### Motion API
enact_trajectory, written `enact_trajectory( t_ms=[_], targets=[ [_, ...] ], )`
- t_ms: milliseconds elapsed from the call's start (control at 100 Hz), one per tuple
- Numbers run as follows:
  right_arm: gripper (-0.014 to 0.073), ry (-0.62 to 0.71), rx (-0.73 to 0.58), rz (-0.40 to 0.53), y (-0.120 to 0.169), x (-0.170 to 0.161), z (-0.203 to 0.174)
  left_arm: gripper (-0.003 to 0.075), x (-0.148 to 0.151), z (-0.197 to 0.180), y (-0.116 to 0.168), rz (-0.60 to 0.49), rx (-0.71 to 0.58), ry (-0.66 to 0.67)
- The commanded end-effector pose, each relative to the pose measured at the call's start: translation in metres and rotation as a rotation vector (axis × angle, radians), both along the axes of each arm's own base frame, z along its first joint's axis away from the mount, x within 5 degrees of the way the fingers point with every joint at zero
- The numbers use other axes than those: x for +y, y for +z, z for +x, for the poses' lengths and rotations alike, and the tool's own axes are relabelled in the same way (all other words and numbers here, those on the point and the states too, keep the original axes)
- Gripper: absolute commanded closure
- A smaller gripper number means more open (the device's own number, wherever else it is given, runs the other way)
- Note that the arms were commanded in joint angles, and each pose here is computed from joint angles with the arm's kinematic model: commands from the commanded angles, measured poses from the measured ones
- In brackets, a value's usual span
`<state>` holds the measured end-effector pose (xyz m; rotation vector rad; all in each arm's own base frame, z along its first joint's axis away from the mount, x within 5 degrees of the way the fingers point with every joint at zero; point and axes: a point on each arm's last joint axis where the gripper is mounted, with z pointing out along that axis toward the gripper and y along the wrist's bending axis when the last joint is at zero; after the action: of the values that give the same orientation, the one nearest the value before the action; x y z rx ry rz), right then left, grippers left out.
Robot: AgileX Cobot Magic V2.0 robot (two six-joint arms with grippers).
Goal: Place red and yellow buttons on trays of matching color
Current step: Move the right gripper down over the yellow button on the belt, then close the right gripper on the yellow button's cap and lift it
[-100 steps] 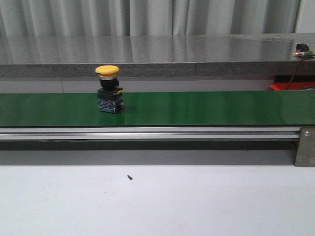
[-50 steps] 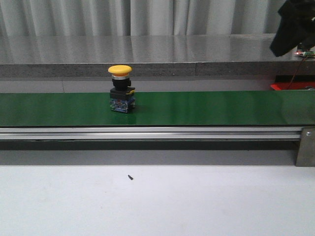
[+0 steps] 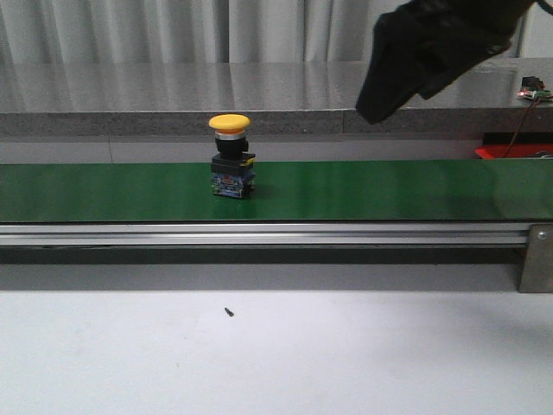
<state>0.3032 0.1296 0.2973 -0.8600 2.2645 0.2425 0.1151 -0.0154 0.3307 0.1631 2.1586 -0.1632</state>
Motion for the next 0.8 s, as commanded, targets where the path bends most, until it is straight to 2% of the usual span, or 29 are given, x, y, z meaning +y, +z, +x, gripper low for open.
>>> enact_trajectory(
  t_ms=[0,180,380,560,790],
  targets=[
    [-0.0019,0.038,-0.088,0.034,0.026,0.014,0.003,0.074,-0.001,0.002,0.015,-0.031,-0.093,0.012],
    [-0.0019,0.102,-0.088,0.077,0.032,0.047,0.015,0.074,-0.001,0.002,0.015,-0.031,-0.093,0.012],
    [-0.0019,0.161,-0.088,0.084,0.027,0.082,0.033,0.074,-0.001,0.002,0.015,-0.031,-0.093,0.012],
    [-0.0019,0.139,-0.069,0.137,0.015,0.095,0.051,0.074,-0.001,0.002,0.015,-0.031,-0.093,0.012],
    [-0.0019,0.111,-0.061,0.14,-0.007,0.102,0.065,0.074,-0.001,0.002,0.015,-0.031,-0.093,0.012]
  ],
)
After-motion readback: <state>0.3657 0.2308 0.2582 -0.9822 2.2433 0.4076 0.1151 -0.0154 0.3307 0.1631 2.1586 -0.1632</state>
